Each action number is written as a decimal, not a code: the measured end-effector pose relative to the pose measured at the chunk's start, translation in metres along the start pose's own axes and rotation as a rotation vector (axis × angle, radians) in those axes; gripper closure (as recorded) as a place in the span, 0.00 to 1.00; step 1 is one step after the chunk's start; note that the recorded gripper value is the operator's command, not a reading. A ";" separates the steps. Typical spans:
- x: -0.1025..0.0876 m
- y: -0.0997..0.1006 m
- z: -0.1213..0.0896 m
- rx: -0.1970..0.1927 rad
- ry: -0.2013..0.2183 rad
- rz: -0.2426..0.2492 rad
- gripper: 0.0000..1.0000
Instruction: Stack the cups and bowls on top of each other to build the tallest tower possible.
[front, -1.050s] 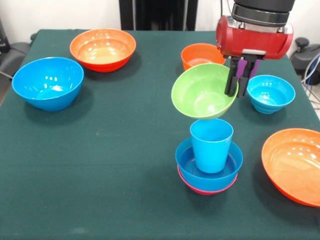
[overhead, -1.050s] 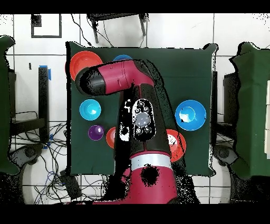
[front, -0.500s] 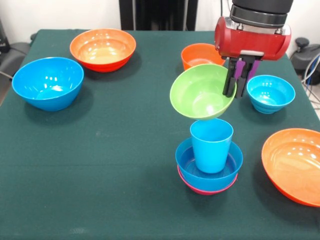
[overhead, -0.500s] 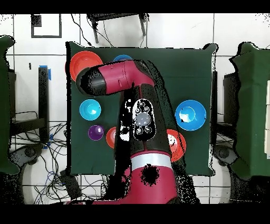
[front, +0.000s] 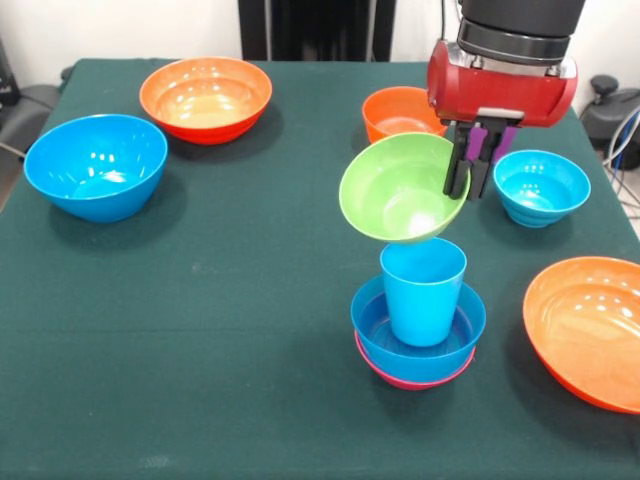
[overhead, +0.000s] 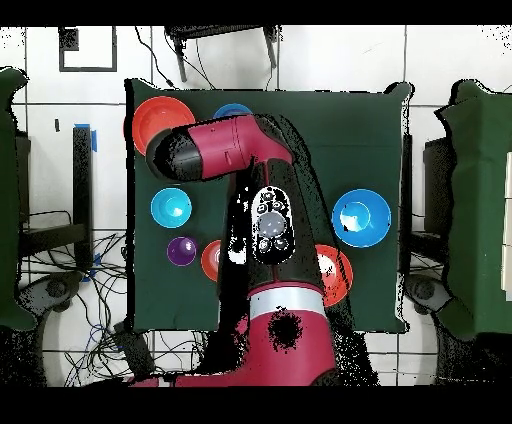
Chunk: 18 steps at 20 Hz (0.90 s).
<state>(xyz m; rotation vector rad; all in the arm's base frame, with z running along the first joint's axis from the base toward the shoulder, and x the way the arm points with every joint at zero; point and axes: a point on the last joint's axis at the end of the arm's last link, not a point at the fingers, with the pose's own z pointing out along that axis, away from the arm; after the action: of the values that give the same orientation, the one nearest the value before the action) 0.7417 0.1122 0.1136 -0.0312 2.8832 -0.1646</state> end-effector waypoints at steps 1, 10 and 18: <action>0.000 0.000 0.000 0.000 0.000 0.000 1.00; 0.000 0.000 0.003 0.000 0.002 0.001 1.00; 0.004 0.001 0.012 -0.002 0.014 0.001 1.00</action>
<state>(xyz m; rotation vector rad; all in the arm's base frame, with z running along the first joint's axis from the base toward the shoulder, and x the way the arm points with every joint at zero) 0.7409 0.1117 0.1012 -0.0295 2.8974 -0.1630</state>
